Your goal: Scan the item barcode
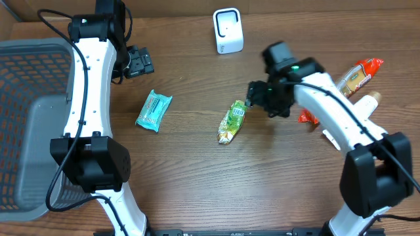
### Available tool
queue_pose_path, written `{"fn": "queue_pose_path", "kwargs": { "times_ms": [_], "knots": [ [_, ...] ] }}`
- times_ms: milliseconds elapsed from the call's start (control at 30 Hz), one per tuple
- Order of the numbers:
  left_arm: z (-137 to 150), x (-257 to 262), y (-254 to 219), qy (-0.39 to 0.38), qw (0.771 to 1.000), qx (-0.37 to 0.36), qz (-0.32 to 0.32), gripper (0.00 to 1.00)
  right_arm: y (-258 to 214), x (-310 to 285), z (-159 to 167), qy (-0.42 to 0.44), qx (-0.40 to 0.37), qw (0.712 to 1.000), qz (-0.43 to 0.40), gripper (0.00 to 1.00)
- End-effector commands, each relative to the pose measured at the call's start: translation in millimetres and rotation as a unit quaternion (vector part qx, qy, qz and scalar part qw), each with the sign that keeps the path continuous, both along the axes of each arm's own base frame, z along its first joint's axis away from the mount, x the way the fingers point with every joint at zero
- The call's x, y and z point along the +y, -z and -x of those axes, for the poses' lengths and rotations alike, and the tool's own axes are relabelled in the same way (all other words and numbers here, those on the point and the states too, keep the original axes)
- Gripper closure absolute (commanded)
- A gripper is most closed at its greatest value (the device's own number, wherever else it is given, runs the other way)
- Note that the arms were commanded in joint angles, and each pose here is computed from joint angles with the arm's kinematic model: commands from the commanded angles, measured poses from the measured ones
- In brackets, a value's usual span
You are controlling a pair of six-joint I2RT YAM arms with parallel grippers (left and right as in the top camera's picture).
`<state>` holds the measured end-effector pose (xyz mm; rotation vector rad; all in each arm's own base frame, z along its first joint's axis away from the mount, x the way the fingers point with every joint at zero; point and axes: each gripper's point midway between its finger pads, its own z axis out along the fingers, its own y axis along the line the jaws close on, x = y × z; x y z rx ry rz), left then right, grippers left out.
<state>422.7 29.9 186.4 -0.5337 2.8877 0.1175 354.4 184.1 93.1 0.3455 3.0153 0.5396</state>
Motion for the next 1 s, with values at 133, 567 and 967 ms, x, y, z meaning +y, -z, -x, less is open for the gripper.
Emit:
{"fn": "queue_pose_path", "kwargs": {
  "times_ms": [133, 567, 967],
  "knots": [
    [0.4, 1.4, 4.6, 0.008, 1.000, 0.008, -0.006, 0.00, 27.6, 39.3, 61.1, 0.039, 0.136, 0.984, -0.112, 0.20],
    [0.4, 1.4, 4.6, 0.008, 1.000, 0.008, -0.006, 0.00, 69.3, 64.6, 54.8, 0.056, 0.049, 0.997, -0.028, 0.31],
    [0.4, 1.4, 4.6, 0.008, 1.000, 0.008, -0.006, 0.00, 84.5, 67.5, 46.6, 0.000, 0.035, 0.999, -0.028, 0.83]
  ]
}}
